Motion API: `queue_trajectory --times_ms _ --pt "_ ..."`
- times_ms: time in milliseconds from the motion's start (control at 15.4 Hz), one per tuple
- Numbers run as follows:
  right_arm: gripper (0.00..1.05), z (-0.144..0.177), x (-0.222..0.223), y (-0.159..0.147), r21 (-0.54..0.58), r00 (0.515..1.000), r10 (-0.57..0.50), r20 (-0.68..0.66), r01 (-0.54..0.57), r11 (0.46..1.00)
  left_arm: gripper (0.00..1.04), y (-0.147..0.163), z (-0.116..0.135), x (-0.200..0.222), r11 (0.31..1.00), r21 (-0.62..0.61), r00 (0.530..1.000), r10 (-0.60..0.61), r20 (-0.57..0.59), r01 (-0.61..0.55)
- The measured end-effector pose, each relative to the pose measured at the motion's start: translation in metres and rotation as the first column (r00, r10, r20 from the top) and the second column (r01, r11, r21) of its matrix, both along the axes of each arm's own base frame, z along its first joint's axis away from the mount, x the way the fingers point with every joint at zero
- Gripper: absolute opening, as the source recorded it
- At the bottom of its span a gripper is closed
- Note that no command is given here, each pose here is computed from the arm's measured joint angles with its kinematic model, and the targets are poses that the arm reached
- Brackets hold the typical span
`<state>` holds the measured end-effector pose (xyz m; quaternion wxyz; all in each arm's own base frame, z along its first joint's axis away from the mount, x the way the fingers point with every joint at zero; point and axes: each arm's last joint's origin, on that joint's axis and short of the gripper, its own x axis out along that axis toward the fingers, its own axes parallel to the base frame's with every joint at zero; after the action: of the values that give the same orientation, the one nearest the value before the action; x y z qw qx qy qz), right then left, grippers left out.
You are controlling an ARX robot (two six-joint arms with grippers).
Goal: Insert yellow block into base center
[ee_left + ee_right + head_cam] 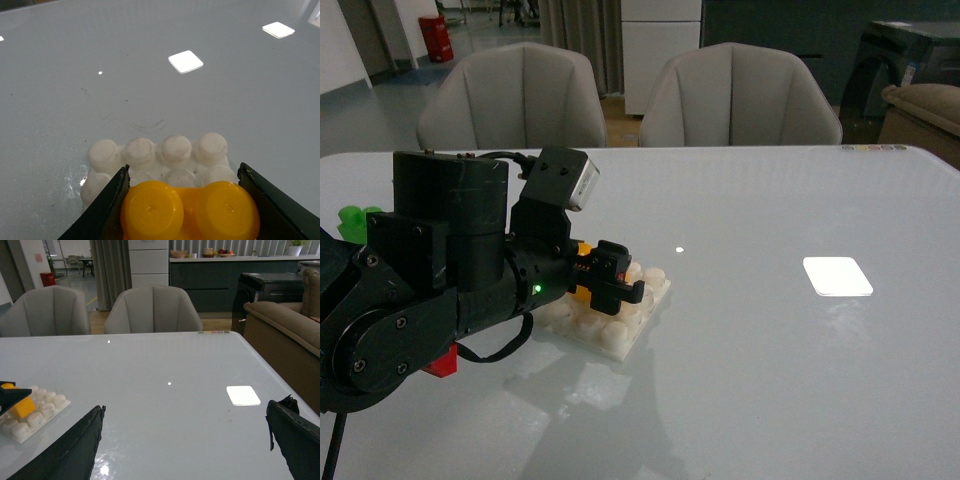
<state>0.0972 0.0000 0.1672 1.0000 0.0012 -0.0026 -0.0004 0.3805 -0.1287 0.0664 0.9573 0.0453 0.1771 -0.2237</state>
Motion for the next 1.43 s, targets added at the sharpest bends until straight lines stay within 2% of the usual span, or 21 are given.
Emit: queue_trajectory --times_ms 715,1170,1235,1430 --pt "0.98 0.0 0.0 0.0 0.0 1.0 0.0 0.0 0.0 1.0 0.59 0.002 -0.013 -0.001 1.0 0.01 1.0 0.027 0.004 -0.027" --pt "0.98 0.0 0.0 0.0 0.0 1.0 0.0 0.0 0.0 1.0 0.59 -0.001 -0.023 -0.004 1.0 0.02 0.999 0.024 -0.033 -0.023" --pt "0.98 0.0 0.0 0.0 0.0 1.0 0.0 0.0 0.0 1.0 0.61 -0.001 -0.023 -0.004 1.0 0.017 0.999 0.024 -0.037 -0.024" --pt "0.98 0.0 0.0 0.0 0.0 1.0 0.0 0.0 0.0 1.0 0.96 -0.002 -0.024 -0.004 1.0 0.009 0.999 0.014 -0.049 -0.013"
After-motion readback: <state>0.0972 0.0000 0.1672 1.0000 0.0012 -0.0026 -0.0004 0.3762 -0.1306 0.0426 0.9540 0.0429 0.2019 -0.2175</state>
